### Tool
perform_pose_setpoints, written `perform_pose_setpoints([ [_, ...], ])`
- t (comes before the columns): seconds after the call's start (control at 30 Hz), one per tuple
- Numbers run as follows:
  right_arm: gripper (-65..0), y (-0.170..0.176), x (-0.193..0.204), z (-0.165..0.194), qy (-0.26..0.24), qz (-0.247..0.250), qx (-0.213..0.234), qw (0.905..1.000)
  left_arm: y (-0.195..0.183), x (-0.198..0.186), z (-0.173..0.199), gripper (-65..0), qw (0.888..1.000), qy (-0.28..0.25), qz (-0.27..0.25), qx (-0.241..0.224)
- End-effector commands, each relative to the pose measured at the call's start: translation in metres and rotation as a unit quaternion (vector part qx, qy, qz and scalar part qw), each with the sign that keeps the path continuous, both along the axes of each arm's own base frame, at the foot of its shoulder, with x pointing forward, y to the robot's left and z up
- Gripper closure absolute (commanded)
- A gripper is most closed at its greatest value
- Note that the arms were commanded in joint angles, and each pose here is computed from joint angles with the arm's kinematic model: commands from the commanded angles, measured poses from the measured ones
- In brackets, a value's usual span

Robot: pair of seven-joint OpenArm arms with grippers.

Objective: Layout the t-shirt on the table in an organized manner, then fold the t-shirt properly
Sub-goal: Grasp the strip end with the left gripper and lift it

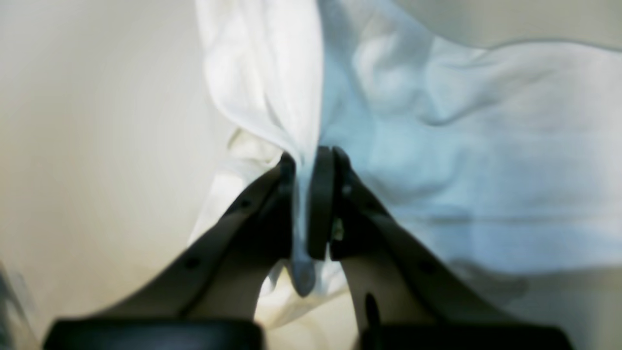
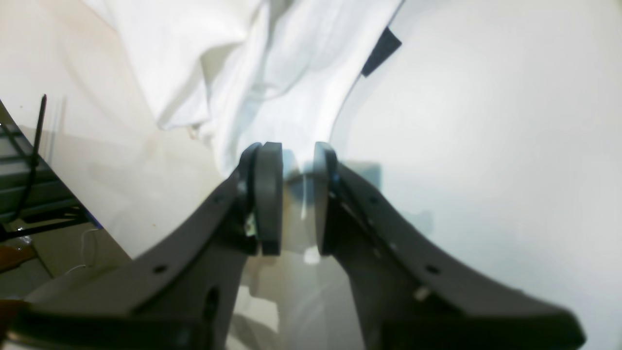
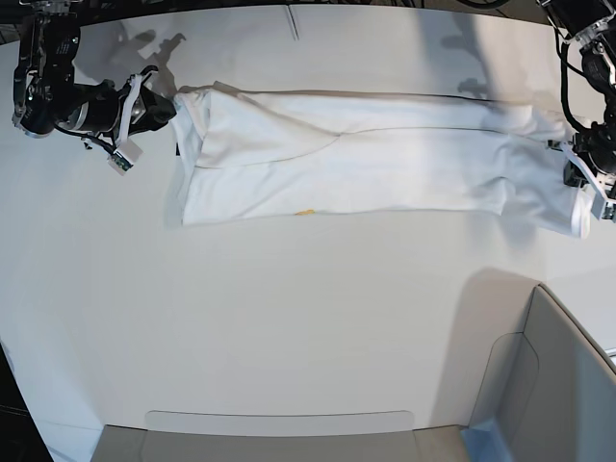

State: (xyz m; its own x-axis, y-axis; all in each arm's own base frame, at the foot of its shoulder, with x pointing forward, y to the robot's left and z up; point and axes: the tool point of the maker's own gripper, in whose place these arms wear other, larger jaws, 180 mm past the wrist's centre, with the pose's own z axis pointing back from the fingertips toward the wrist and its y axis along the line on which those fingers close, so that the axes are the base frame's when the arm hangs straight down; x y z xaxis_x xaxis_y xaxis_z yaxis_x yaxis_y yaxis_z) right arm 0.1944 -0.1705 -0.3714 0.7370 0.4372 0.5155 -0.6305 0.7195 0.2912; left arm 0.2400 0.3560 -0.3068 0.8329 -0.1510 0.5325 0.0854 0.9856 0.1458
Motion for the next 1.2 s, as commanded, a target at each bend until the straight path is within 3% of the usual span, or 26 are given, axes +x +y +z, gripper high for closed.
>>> perform_pose_setpoints([
  [0.0,-11.8,0.0,0.007,0.01,-0.02,0.008,0.004,0.9997,-0.009,0.007,0.009,0.0,1.0,-0.014,-0.022,0.012],
  [0.13,-11.8,0.0,0.006,0.01,-0.02,0.009,0.004,0.9997,-0.05,0.01,0.001,0.0,0.998,-0.017,-0.06,-0.008],
  [0.37,-11.8,0.0,0.006,0.01,-0.02,0.009,0.004,0.9997,-0.087,0.018,0.01,0.0,0.997,-0.053,-0.021,-0.057],
  [0.63,-11.8,0.0,0.007,0.01,-0.021,0.009,0.005,0.9997,-0.146,0.005,-0.02,0.0,0.992,-0.007,-0.078,-0.103],
  [1.17,-11.8,0.022,0.003,0.002,-0.007,0.046,0.015,0.9988,-0.213,0.004,-0.03,0.0,0.977,-0.014,-0.084,-0.195],
])
